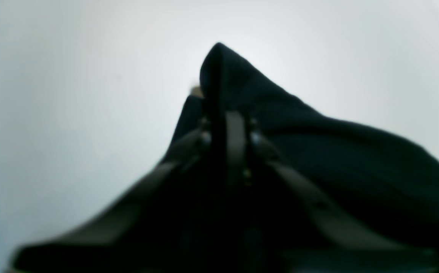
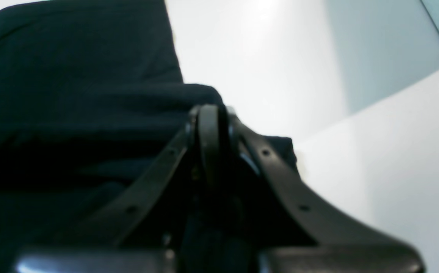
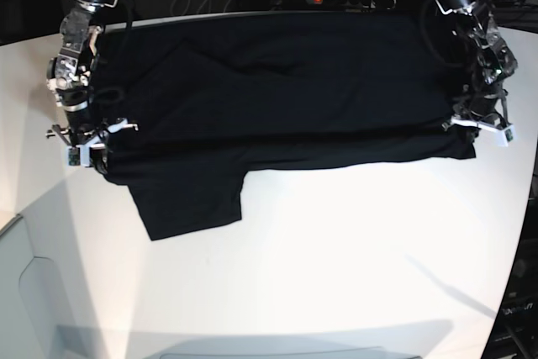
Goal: Fold the T-shirt properly
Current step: 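Grasp the hem corners and lift them toward the shoulder edge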
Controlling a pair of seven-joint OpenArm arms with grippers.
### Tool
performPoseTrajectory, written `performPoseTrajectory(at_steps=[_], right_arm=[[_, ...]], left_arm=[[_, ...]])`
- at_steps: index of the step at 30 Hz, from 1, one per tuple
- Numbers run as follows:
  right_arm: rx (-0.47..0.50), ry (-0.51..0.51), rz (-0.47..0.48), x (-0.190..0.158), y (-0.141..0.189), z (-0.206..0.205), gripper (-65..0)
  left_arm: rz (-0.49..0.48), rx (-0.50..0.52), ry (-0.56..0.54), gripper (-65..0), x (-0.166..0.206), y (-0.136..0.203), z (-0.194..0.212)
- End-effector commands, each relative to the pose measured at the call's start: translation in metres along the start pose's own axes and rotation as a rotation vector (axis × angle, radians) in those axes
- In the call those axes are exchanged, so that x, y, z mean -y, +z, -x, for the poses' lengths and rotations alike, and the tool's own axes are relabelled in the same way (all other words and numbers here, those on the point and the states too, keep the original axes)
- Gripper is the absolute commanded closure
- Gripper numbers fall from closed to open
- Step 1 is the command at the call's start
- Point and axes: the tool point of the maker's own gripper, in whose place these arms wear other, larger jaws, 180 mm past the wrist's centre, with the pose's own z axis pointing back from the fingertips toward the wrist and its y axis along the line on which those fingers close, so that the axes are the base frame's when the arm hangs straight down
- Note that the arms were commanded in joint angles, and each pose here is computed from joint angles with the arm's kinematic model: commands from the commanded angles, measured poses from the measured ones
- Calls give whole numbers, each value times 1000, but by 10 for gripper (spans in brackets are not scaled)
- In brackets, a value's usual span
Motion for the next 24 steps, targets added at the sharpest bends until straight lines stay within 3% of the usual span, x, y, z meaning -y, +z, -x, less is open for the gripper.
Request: performPoseTrajectory(at_steps=[1,5,8,17,24], right_arm=[[56,10,3,5,-1,-18,0],[56,11,2,4,-2,-19,0],[53,11,2,5,-2,-18,0],[47,14,2,5,-1,-17,0],[46,15,3,5,-1,-17,0]], left_arm=[[0,37,-9,-160,-2,2,-18],[0,22,-8,-363,-1,7,-17],[-24,84,20,-450,-8,17,-33],[-37,204,14,-458,-11,23,-86],[-48,166,85,-457,-19,-5,-90]])
